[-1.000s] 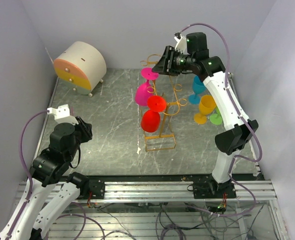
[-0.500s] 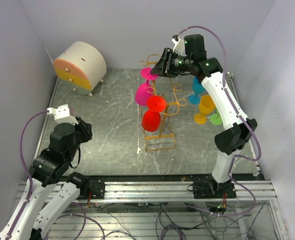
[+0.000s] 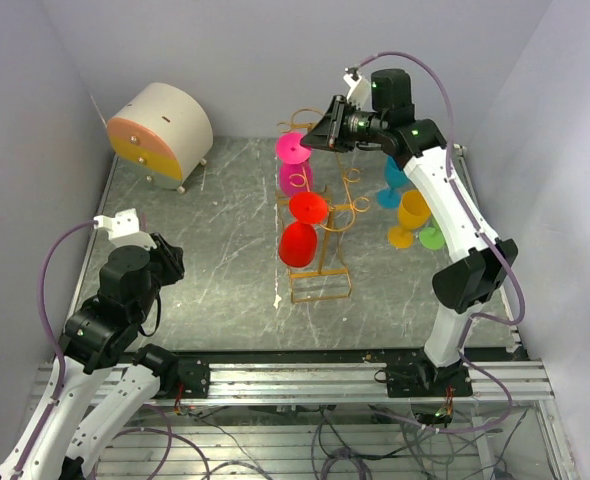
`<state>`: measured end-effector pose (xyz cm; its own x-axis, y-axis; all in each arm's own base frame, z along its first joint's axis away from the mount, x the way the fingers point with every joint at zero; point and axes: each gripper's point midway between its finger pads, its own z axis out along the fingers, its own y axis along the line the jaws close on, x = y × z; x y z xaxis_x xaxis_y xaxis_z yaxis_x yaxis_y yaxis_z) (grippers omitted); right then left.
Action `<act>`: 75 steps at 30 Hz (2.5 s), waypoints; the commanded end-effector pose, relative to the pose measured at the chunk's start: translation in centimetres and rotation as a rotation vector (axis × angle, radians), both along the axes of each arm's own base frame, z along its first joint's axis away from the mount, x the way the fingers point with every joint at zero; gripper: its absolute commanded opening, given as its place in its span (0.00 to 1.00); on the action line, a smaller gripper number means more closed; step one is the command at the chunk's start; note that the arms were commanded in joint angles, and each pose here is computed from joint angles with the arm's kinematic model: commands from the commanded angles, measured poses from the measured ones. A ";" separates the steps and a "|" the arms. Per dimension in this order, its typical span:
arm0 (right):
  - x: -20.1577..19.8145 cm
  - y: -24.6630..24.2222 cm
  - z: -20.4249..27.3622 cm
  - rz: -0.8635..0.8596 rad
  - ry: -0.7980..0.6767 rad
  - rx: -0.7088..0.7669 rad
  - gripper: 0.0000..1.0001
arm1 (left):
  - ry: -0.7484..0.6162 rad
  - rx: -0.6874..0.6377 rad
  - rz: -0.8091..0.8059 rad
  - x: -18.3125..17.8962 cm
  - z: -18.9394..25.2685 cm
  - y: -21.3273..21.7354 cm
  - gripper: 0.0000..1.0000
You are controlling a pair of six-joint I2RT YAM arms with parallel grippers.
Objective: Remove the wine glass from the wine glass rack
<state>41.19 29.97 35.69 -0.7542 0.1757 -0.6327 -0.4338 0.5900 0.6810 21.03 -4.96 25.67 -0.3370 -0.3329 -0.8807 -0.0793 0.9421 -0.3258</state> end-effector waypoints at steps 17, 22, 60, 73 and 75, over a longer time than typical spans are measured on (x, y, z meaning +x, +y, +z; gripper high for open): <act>-1.5 1.0 3.8 0.048 -0.028 0.203 0.00 | -0.023 -0.008 0.032 0.1 0.6 0.5 0.39; -1.8 1.3 4.6 0.061 -0.040 0.254 0.00 | -0.024 -0.009 0.033 0.0 0.6 0.5 0.39; -2.2 1.8 5.0 0.076 -0.043 0.309 0.00 | -0.018 -0.009 0.037 0.1 0.5 0.6 0.40; -2.2 3.7 3.9 0.137 0.019 0.326 0.00 | -0.015 -0.008 0.038 0.1 0.4 0.5 0.40; -2.4 4.1 3.9 0.151 0.025 0.327 0.00 | -0.017 -0.009 0.038 0.1 0.5 0.6 0.40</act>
